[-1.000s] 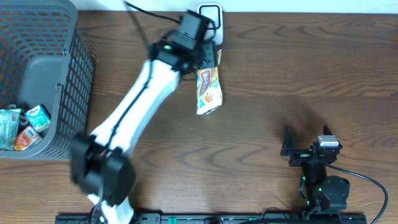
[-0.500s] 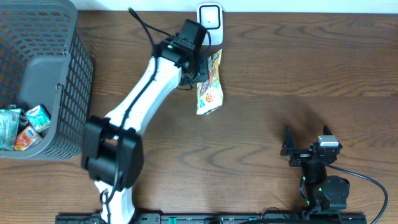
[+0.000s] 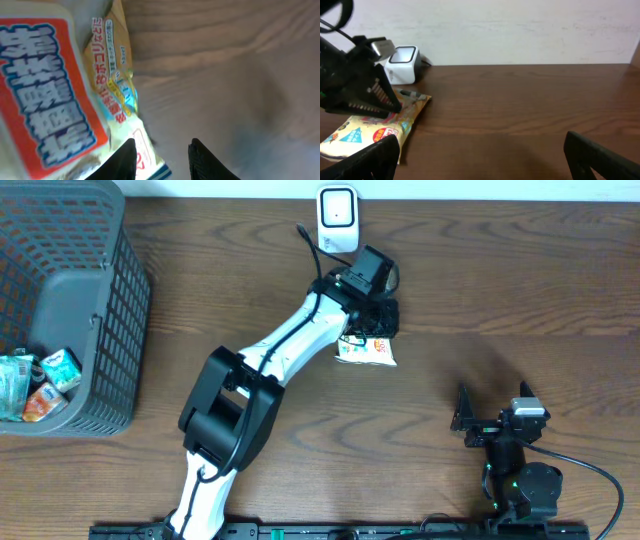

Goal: Scan the item barcode
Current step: 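Hold the snack bag under the scanner, turning it to show the barcode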

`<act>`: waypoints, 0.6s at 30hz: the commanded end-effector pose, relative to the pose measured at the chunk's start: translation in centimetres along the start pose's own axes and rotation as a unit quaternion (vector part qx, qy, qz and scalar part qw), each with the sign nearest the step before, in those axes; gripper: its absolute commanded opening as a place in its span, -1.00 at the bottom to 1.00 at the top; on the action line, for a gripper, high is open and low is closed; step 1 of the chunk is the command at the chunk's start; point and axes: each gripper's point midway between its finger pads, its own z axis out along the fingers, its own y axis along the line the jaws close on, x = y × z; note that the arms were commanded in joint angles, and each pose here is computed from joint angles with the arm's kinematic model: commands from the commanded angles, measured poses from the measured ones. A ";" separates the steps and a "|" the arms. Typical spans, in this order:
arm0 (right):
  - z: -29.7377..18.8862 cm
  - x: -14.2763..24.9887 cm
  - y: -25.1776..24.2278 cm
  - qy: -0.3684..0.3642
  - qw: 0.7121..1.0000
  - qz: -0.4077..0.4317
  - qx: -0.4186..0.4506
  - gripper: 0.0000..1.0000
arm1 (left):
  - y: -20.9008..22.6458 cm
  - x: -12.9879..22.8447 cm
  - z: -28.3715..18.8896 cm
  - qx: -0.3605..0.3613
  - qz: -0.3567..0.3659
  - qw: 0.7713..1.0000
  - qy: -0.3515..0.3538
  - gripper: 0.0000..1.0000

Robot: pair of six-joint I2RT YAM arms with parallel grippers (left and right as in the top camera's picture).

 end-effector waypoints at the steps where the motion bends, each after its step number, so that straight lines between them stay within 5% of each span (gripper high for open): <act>1: 0.0 0.1 0.0 0.000 1.000 -0.006 0.001 0.98 | -1.8 -3.8 -7.8 0.028 0.041 0.996 -0.073 -0.31; 7: 0.0 0.1 0.0 0.000 1.000 -0.006 0.001 0.98 | 4.8 -4.6 -13.4 -0.097 -0.008 0.990 -0.106 -0.31; 9: 0.0 0.1 0.0 0.000 1.000 -0.006 0.001 0.98 | 5.8 -3.5 -12.7 -0.108 -0.020 0.991 -0.082 -0.37; 11: 0.0 0.1 0.0 0.000 1.000 -0.006 0.001 0.99 | 5.8 -2.7 -11.5 -0.112 -0.021 0.991 -0.065 -0.77; 18: 0.0 0.1 0.0 0.000 1.000 -0.006 0.001 0.99 | 5.4 0.9 -5.2 -0.149 0.009 0.989 0.004 -0.81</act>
